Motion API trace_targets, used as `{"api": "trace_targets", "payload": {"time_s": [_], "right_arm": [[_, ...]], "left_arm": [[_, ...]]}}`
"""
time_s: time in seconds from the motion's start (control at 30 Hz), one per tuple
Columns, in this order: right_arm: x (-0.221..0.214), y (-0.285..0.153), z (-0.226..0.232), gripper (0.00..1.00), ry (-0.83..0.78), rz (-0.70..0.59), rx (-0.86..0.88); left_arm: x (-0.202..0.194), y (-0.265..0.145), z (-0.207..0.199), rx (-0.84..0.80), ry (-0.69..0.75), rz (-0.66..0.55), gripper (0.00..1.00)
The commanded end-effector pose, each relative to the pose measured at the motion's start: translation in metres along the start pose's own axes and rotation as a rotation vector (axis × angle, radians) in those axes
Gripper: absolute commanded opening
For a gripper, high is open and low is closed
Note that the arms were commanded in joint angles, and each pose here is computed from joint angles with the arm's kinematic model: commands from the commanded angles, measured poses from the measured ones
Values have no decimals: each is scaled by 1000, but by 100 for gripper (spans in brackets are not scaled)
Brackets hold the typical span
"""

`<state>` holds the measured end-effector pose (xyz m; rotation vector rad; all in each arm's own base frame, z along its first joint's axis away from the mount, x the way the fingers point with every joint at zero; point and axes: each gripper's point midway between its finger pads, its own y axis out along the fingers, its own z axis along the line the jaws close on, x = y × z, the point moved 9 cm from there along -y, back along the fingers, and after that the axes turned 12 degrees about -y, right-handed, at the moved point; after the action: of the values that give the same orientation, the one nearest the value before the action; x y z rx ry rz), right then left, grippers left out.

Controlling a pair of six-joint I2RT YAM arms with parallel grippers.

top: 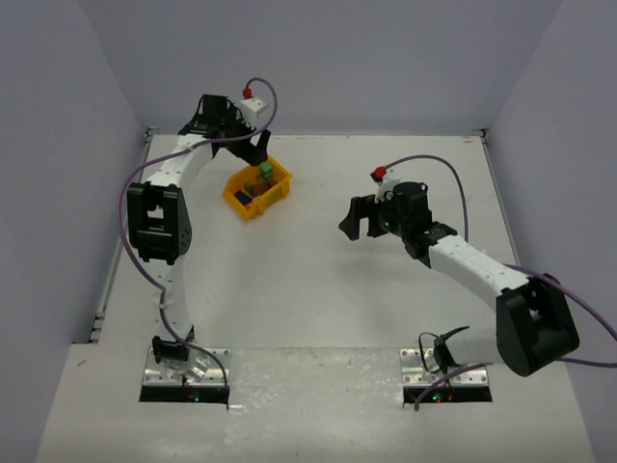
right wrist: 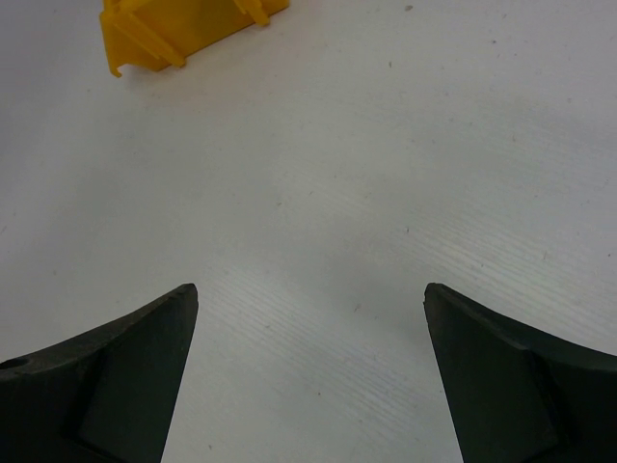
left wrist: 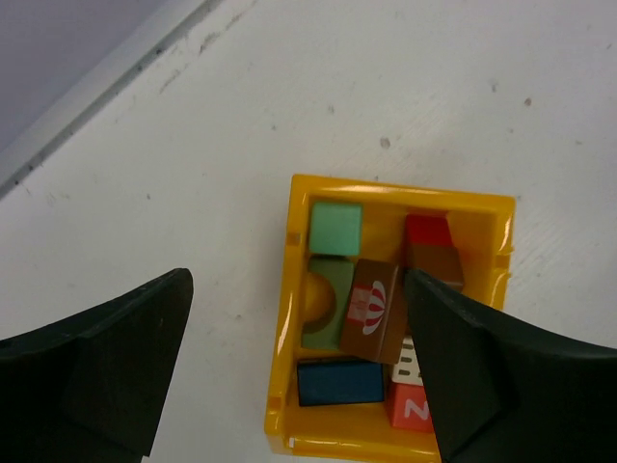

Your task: Build the wood block tower

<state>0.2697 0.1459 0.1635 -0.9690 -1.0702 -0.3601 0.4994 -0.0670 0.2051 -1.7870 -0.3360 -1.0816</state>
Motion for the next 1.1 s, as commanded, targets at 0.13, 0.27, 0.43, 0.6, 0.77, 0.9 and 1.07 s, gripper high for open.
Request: {"api": "trace_targets", "payload": {"time_s": [0.13, 0.27, 0.43, 0.6, 0.77, 0.9, 1.07], "right_arm": [[6, 6, -8, 99, -38, -8, -65], [7, 7, -9, 99, -36, -3, -68], [6, 8, -9, 99, -33, 10, -73], [5, 8, -10, 99, -32, 13, -83], [6, 9, -11, 99, -33, 17, -84], [5, 11, -12, 99, -34, 25, -95], [6, 13, -14, 99, -37, 31, -104]], "left_arm": [[-4, -4, 9, -39, 1, 47, 80], [-3, -6, 11, -13, -33, 57, 76], [-1, -9, 13, 38, -63, 58, 76], [-6, -15, 12, 54, -82, 98, 75], [-10, -8, 15, 68, -120, 125, 57], [-15, -8, 17, 92, -131, 174, 51], [-17, -11, 10, 79, -126, 183, 51]]}}
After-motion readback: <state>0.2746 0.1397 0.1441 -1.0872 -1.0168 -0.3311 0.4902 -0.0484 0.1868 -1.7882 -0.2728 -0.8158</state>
